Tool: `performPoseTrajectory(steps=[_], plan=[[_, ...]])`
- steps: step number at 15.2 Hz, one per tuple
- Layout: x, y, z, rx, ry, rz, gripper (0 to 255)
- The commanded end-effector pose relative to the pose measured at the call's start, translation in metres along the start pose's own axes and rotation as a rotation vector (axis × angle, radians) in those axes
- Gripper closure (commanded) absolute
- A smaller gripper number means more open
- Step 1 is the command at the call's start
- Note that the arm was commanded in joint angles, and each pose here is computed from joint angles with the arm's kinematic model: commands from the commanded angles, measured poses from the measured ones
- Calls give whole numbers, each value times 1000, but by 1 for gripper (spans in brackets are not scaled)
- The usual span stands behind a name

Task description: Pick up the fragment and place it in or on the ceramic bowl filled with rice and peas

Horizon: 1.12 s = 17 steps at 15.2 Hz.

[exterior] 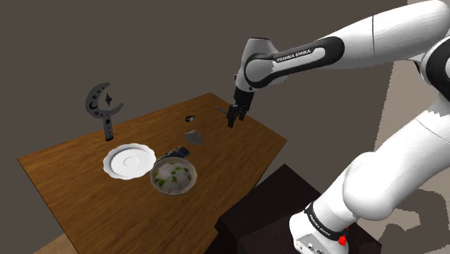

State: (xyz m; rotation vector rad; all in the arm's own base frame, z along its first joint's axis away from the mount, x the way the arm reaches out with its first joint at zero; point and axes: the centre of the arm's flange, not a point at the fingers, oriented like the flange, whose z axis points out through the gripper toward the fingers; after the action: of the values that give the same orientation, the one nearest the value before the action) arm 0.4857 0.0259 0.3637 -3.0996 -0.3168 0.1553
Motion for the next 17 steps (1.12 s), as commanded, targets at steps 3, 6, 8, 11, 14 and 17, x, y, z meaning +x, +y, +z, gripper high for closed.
performPoseTrajectory(steps=[3,6,8,11,14,17], plan=[[42,2,31,-19,24,-48,0],[73,3,51,-34,40,-83,0],[94,3,65,-44,52,-106,0],[125,2,84,-58,68,-141,0],[157,1,103,-73,85,-176,0],[190,-1,122,-87,102,-211,0]])
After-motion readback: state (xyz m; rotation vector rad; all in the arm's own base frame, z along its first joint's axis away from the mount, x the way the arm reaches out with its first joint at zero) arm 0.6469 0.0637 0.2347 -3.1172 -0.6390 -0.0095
